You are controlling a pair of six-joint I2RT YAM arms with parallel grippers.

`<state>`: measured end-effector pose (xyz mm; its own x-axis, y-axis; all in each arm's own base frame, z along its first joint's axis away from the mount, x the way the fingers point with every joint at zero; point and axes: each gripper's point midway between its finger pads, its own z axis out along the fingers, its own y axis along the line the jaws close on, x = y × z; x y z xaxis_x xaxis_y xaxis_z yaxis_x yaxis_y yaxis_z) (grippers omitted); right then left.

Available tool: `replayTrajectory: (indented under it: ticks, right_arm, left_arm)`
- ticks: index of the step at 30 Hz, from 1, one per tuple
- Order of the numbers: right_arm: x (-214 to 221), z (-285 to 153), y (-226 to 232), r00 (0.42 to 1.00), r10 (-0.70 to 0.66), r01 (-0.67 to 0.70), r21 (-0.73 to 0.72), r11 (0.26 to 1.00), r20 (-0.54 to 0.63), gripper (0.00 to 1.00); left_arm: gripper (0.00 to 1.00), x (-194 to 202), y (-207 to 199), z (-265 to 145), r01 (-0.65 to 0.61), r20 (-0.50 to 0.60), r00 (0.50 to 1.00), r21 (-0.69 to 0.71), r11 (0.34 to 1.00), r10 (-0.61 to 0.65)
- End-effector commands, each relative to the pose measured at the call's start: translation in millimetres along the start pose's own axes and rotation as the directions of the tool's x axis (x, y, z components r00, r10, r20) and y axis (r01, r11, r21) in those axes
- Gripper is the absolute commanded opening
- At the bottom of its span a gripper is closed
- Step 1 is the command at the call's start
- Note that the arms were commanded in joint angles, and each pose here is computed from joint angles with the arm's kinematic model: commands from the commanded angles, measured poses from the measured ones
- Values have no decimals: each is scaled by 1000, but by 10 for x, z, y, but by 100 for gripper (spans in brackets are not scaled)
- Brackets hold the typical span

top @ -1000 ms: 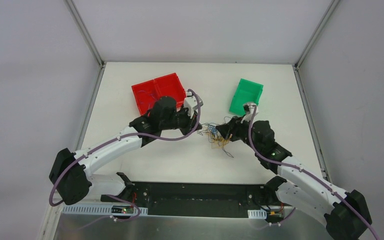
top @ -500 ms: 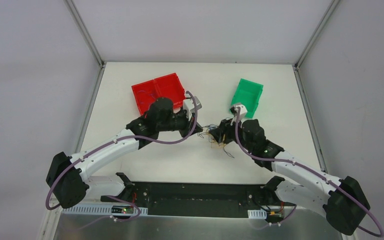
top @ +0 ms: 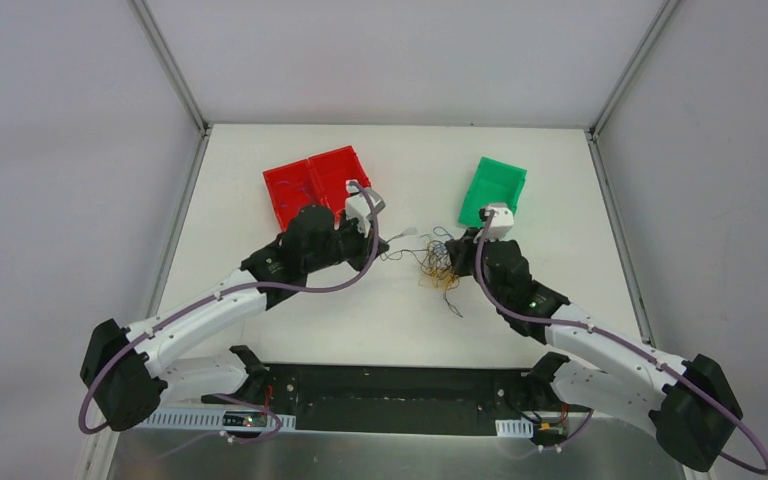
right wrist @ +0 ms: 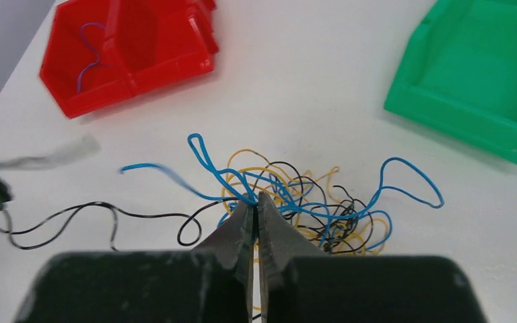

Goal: Untangle the cables

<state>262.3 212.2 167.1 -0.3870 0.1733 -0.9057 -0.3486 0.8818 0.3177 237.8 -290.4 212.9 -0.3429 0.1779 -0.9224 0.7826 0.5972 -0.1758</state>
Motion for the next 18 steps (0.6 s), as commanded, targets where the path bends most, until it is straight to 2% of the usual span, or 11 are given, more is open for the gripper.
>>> replayTrajectory:
  ticks: [1,8,14,18]
  right_arm:
    - [-300,-10,-450,989,72,-105,271,957,128,0]
    - [-321,-160,-1100,959,181,-268,498,824,217,0]
    - [-264,-307,-1456,934,238,-354,601,717,266,0]
    - [-252,-283,-1450,936,251,-352,600,719,247,0]
  left_arm:
    - [0,-257,408,-199,59,161,987,-248,967,-19]
    - [0,-145,982,-509,167,211,976,-555,815,-57]
    - [0,-119,1248,-803,232,271,961,-688,687,-54]
    - [0,-133,1281,-921,266,322,946,-697,666,-41]
